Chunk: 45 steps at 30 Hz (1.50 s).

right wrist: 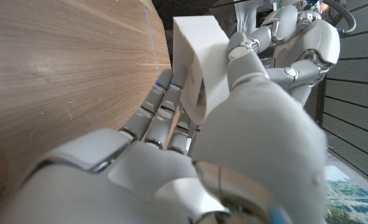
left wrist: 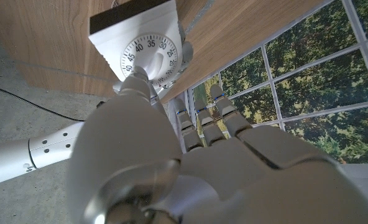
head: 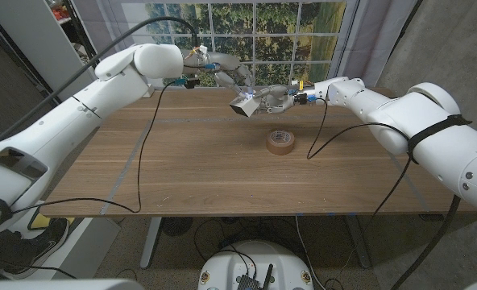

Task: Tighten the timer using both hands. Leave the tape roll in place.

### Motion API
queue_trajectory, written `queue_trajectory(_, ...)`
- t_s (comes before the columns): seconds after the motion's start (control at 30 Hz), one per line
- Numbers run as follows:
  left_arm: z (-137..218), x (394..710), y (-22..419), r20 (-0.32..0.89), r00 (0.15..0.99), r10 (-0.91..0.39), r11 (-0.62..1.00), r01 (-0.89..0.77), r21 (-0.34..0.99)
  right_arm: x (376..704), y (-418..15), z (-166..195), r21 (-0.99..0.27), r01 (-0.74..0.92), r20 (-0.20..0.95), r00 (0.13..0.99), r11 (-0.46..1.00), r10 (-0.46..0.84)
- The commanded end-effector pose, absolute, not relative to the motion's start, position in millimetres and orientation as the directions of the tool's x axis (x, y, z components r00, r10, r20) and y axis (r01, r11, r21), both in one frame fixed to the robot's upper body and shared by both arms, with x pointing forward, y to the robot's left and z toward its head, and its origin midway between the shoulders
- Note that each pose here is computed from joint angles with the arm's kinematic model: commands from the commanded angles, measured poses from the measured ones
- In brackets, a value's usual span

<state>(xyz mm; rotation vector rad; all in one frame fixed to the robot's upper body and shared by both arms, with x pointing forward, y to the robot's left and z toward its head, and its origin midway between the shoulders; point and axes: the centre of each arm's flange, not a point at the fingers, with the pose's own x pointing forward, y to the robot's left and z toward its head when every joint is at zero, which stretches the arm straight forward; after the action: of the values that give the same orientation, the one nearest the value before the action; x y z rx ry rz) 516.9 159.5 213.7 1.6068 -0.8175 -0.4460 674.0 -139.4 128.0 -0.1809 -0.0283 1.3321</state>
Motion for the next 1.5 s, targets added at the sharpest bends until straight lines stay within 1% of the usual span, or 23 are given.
queue_trajectory(0.03,214.1,515.3,163.8,0.156,0.69,-0.707,-0.05,-0.269,0.962,672.9,-136.6,124.2,-0.092,-0.972,-0.06,0.22,0.214,0.974)
queue_trajectory(0.27,214.8,519.5,165.3,0.151,0.696,-0.702,-0.059,-0.269,0.961,673.3,-134.4,121.4,-0.058,-0.975,-0.04,0.216,0.213,0.976)
queue_trajectory(0.6,216.4,523.2,165.6,0.147,0.708,-0.691,-0.068,-0.267,0.961,672.8,-132.8,119.8,-0.042,-0.977,-0.033,0.208,0.207,0.977)
queue_trajectory(0.83,215.9,524.0,165.0,0.133,0.699,-0.702,-0.073,-0.256,0.964,672.6,-133.5,120.3,-0.028,-0.978,-0.025,0.207,0.206,0.978)
queue_trajectory(1.2,216.4,523.7,162.4,0.097,0.701,-0.707,-0.103,-0.238,0.966,673.7,-136.1,120.2,-0.02,-0.976,-0.017,0.216,0.216,0.976)
queue_trajectory(1.5,219.5,522.8,158.0,0.041,0.709,-0.704,-0.153,-0.207,0.966,675.8,-140.9,120.1,-0.014,-0.972,-0.005,0.233,0.233,0.972)
